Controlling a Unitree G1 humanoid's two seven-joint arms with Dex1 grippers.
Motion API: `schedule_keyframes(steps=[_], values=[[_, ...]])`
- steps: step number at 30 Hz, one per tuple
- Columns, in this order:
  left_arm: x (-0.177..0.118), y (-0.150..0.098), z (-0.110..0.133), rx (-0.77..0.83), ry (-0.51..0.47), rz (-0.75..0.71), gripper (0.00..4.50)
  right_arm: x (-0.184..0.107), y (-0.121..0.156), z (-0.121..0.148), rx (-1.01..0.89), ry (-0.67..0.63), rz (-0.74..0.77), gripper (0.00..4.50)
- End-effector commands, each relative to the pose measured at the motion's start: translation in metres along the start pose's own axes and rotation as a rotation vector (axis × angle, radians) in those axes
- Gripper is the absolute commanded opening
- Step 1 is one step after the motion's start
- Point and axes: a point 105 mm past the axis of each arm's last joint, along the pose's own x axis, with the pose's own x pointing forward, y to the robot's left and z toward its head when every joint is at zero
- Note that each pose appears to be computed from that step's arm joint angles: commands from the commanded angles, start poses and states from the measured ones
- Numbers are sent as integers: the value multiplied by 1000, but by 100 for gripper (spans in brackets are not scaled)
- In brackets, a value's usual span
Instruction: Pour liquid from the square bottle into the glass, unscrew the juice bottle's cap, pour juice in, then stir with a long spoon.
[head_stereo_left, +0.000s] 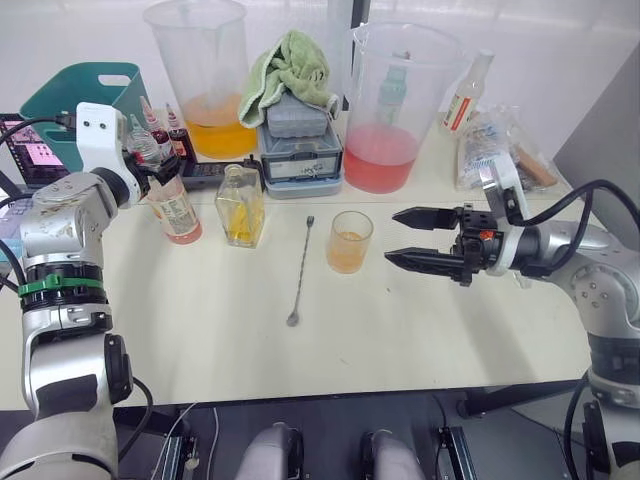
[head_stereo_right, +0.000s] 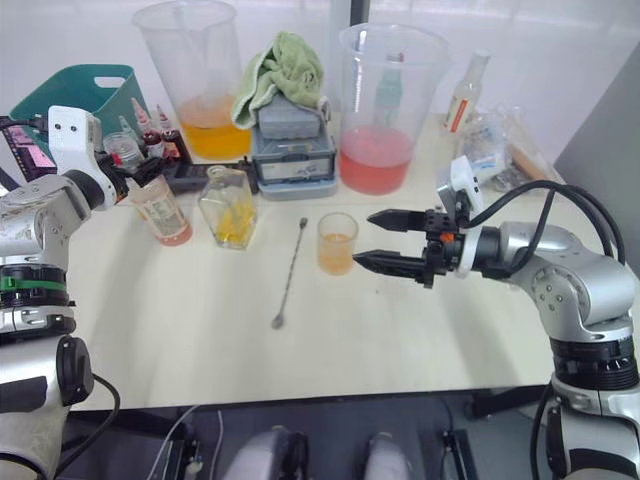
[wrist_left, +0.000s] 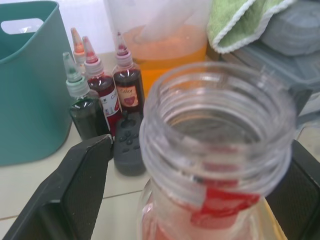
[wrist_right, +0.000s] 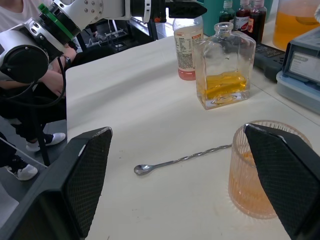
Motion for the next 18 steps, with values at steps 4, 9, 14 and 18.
schedule_keyframes(steps=[4,9,14,18], values=[[-9,-6,54,10,-174,-31,445,-6,1,16,-59,-25,-16,450],[-21,-12,85,19,-309,-68,445,-6,0,17,-60,-26,-15,450],[-55,-29,144,57,-547,-181,445,-8,-2,20,-69,-30,-17,450],[-80,-55,153,139,-567,-356,445,-10,-3,23,-72,-30,-18,450]])
